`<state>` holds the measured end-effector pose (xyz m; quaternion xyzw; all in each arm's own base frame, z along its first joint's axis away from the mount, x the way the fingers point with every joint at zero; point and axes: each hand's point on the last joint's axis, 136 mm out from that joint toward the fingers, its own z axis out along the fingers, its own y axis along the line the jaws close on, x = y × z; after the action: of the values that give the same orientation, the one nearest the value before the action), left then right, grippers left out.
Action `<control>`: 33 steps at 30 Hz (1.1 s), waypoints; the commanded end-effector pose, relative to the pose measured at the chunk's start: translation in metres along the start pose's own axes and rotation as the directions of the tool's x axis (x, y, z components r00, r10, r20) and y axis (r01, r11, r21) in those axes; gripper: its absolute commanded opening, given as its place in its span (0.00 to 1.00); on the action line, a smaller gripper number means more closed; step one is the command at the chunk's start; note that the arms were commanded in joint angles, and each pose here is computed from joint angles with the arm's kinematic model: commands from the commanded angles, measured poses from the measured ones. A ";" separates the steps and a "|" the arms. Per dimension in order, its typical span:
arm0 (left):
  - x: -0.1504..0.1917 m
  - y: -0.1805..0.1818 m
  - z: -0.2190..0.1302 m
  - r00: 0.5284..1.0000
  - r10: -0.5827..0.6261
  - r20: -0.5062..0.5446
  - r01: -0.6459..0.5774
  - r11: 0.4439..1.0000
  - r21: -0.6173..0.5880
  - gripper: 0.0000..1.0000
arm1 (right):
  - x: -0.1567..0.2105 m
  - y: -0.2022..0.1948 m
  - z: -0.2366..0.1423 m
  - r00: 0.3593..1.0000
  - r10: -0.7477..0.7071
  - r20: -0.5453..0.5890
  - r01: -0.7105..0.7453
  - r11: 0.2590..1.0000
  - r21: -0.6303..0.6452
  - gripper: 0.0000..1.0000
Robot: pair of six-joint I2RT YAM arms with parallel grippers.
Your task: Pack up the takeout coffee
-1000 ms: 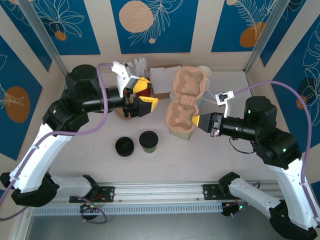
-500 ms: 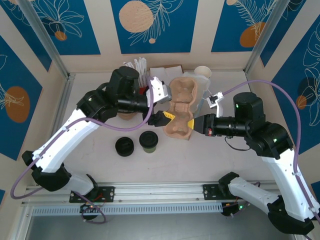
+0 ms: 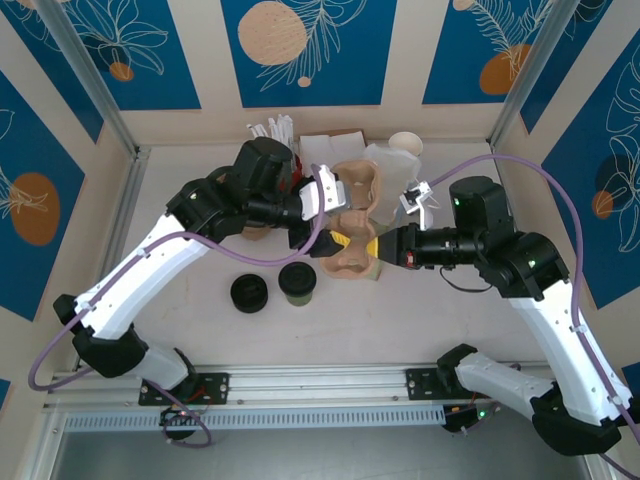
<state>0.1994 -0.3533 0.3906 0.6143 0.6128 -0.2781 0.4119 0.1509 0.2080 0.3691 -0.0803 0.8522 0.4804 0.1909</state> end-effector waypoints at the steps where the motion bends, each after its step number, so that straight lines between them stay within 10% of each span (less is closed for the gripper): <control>1: 0.001 -0.004 0.005 0.997 0.057 -0.042 -0.057 0.998 0.010 0.74 | 0.008 0.008 0.000 0.999 -0.025 -0.049 0.023 0.999 -0.034 0.00; 33: 0.010 -0.004 0.011 0.991 0.049 -0.125 -0.051 0.999 -0.006 0.37 | 0.015 0.007 0.005 0.995 -0.053 -0.083 0.051 0.998 -0.024 0.00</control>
<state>0.2039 -0.3575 0.3635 0.6418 0.6332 -0.2232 0.3706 0.1420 0.2175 0.3621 -0.1115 0.8544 0.4794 0.1665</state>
